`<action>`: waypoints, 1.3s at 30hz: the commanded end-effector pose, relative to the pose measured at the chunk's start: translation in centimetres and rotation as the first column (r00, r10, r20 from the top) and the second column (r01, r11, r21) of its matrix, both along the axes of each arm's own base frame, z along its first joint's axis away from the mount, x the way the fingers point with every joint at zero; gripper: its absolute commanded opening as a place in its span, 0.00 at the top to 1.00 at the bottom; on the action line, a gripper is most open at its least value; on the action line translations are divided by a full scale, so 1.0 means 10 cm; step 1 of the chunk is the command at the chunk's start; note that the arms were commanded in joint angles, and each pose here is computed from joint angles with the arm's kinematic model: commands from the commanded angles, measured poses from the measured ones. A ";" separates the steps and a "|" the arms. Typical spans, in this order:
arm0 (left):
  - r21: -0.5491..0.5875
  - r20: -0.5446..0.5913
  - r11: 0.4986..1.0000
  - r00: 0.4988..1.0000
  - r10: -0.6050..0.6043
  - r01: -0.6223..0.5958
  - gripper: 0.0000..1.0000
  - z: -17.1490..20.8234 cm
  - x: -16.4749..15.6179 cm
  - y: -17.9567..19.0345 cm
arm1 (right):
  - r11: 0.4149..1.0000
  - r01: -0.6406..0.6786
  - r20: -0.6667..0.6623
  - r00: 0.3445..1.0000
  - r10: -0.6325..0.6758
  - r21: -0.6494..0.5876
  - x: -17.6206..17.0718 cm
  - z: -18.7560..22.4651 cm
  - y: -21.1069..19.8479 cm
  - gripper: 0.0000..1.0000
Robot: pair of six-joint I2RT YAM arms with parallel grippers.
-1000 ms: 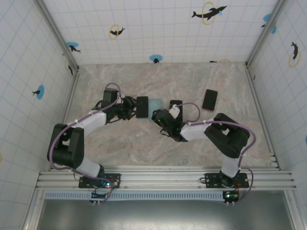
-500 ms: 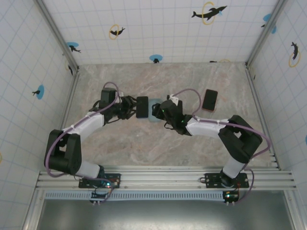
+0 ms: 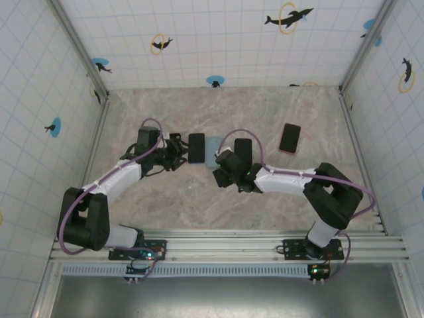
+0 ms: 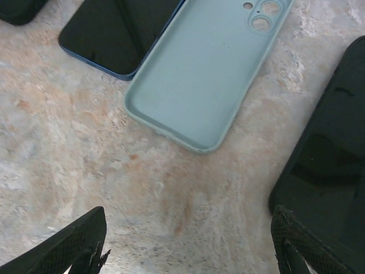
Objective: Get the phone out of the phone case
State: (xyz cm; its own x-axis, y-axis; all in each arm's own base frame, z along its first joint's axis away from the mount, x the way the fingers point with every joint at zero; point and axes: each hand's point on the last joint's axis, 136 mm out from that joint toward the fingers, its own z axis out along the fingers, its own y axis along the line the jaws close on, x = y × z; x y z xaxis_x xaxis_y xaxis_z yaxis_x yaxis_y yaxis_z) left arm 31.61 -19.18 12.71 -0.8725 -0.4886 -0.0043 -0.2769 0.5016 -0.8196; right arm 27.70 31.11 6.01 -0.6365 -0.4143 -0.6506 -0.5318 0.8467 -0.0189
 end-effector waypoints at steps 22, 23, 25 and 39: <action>0.022 0.023 1.000 1.000 -0.021 0.021 0.33 0.03 -0.01 0.07 | 0.997 -0.015 -0.026 1.000 0.013 -0.071 0.45 -0.43 0.04 0.27; 0.023 0.022 1.000 1.000 -0.020 0.020 0.33 0.02 -0.01 0.07 | 0.997 -0.017 -0.027 1.000 0.015 -0.074 0.48 -0.43 0.04 0.27; 0.024 0.023 1.000 1.000 -0.020 0.019 0.33 0.02 -0.01 0.07 | 0.997 -0.016 -0.029 0.999 0.014 -0.071 0.54 -0.44 0.05 0.27; 0.024 0.030 0.999 0.999 -0.022 0.022 0.33 0.04 -0.02 0.08 | 0.998 -0.061 -0.059 0.996 0.061 0.014 0.58 -0.24 0.13 0.26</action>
State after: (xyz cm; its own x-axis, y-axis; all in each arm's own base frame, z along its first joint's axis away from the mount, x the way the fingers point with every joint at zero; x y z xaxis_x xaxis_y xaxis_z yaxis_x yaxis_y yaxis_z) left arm 31.42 -18.60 12.24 -0.8774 -0.4796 -0.0156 -0.2722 0.5242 -0.8069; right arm 33.94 31.33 2.18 -0.6607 -0.4425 -0.6064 -0.5491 0.8357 -0.0115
